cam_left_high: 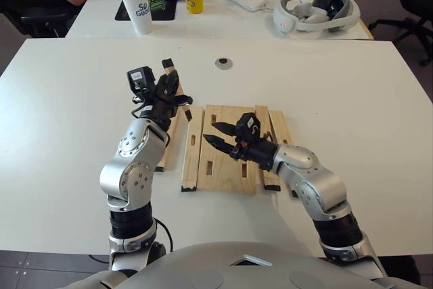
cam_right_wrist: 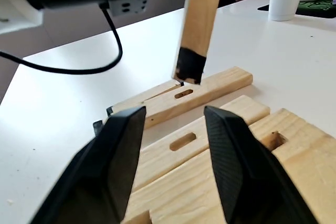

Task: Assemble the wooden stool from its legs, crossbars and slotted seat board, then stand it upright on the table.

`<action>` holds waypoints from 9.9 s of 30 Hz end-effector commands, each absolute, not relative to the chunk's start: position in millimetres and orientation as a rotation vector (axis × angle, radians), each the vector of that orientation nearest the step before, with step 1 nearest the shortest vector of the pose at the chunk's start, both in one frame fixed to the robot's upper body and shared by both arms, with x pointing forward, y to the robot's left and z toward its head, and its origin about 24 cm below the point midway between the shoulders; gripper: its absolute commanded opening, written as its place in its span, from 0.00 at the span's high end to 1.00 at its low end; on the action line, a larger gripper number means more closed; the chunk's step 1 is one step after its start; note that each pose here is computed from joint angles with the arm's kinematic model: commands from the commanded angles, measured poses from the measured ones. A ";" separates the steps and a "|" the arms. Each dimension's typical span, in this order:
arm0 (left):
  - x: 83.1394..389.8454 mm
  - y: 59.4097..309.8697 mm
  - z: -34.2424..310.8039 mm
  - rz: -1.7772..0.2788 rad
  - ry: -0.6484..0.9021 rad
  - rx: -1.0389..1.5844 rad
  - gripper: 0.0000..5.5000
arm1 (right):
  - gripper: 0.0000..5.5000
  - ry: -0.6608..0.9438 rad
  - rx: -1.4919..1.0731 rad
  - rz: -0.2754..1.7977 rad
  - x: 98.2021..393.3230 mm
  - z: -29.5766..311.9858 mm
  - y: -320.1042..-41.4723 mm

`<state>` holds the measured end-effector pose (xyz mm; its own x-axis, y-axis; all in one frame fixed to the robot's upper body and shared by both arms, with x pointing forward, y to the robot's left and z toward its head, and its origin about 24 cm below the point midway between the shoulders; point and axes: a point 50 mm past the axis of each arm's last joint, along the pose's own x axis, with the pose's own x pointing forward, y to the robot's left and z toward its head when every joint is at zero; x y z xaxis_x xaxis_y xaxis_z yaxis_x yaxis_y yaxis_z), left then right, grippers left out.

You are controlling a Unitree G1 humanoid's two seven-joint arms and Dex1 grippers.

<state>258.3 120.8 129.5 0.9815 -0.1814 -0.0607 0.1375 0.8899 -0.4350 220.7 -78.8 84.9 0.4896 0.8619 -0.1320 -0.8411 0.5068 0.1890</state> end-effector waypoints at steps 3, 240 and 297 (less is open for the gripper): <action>259.2 100.3 131.1 -0.245 0.140 -0.506 0.92 | 0.75 0.199 0.189 1.075 223.0 93.9 -60.0; 227.4 129.2 204.1 -0.314 -0.405 0.112 1.00 | 1.00 0.110 0.226 0.650 261.4 90.9 -119.6; 194.1 210.6 130.6 -0.893 0.903 0.149 0.35 | 1.00 0.095 0.292 0.340 225.0 71.8 -135.1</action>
<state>190.4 207.5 124.5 0.3162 -0.6490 -0.6919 0.7241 0.6364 -0.2660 225.5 -135.4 69.5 0.9380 0.3433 -0.0483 -0.3149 0.9019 0.2955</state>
